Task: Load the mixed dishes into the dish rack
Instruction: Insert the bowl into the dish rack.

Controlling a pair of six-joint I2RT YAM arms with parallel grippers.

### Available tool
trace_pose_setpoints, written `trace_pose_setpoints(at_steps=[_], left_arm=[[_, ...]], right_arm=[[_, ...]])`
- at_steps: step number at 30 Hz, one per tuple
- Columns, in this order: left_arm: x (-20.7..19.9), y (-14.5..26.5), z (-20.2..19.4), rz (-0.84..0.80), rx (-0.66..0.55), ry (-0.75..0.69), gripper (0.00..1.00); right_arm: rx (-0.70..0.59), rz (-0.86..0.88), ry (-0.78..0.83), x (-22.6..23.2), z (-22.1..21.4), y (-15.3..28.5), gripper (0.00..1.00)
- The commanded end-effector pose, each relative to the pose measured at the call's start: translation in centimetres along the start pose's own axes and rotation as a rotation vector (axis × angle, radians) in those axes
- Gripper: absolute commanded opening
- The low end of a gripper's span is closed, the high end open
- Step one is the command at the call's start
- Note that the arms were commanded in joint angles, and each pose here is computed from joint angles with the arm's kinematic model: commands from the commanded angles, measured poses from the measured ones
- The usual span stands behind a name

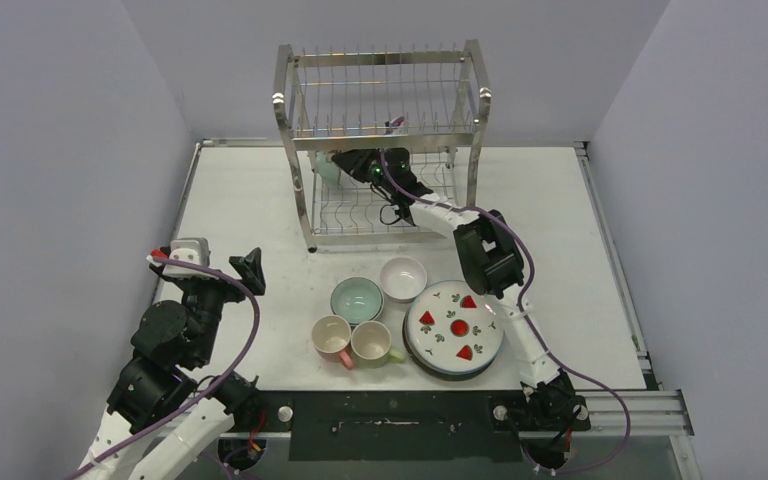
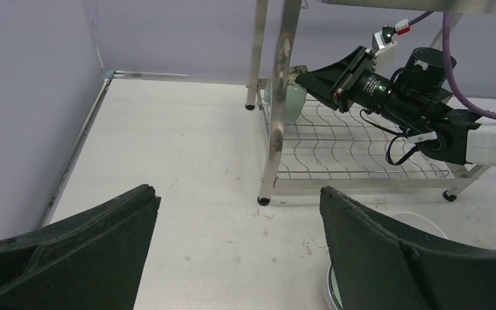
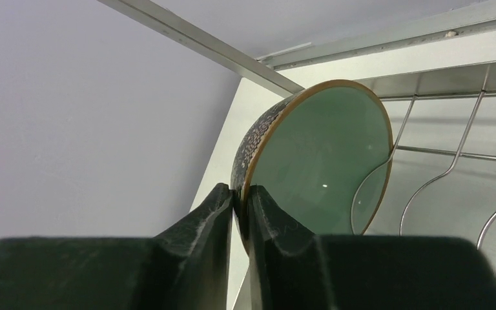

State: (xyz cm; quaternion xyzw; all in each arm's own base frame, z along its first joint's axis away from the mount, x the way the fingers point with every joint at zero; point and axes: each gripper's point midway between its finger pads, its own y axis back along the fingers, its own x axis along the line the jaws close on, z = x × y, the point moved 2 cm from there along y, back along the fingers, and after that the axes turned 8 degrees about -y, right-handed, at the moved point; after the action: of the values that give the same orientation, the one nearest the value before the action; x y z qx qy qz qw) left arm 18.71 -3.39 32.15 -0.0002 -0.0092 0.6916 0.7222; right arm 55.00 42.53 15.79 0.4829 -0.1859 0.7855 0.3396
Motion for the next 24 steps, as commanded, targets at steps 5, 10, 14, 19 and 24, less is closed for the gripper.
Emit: trace_pose_setpoints(at_steps=[5, 10, 14, 19, 24], left_arm=[[-0.1, -0.1, 1.2, -0.007, -0.046, 0.016, 0.95], [-0.1, -0.1, 1.2, -0.007, -0.047, 0.016, 0.95], [-0.1, -0.1, 1.3, -0.007, -0.048, 0.018, 0.95], [-0.1, -0.1, 1.2, -0.006, -0.047, 0.016, 0.95], [-0.1, -0.2, 1.1, -0.002, -0.041, 0.015, 0.95]], right_arm=[[0.004, 0.006, 0.037, 1.8, 1.5, 0.8, 0.40], [-0.018, 0.019, 0.034, 2.6, 2.0, 1.1, 0.58], [-0.036, 0.010, 0.048, 3.0, 2.4, 1.9, 0.64], [-0.059, 0.008, 0.059, 3.8, 2.9, 3.1, 0.66], [-0.063, 0.008, 0.052, 4.2, 2.5, 4.3, 0.66]])
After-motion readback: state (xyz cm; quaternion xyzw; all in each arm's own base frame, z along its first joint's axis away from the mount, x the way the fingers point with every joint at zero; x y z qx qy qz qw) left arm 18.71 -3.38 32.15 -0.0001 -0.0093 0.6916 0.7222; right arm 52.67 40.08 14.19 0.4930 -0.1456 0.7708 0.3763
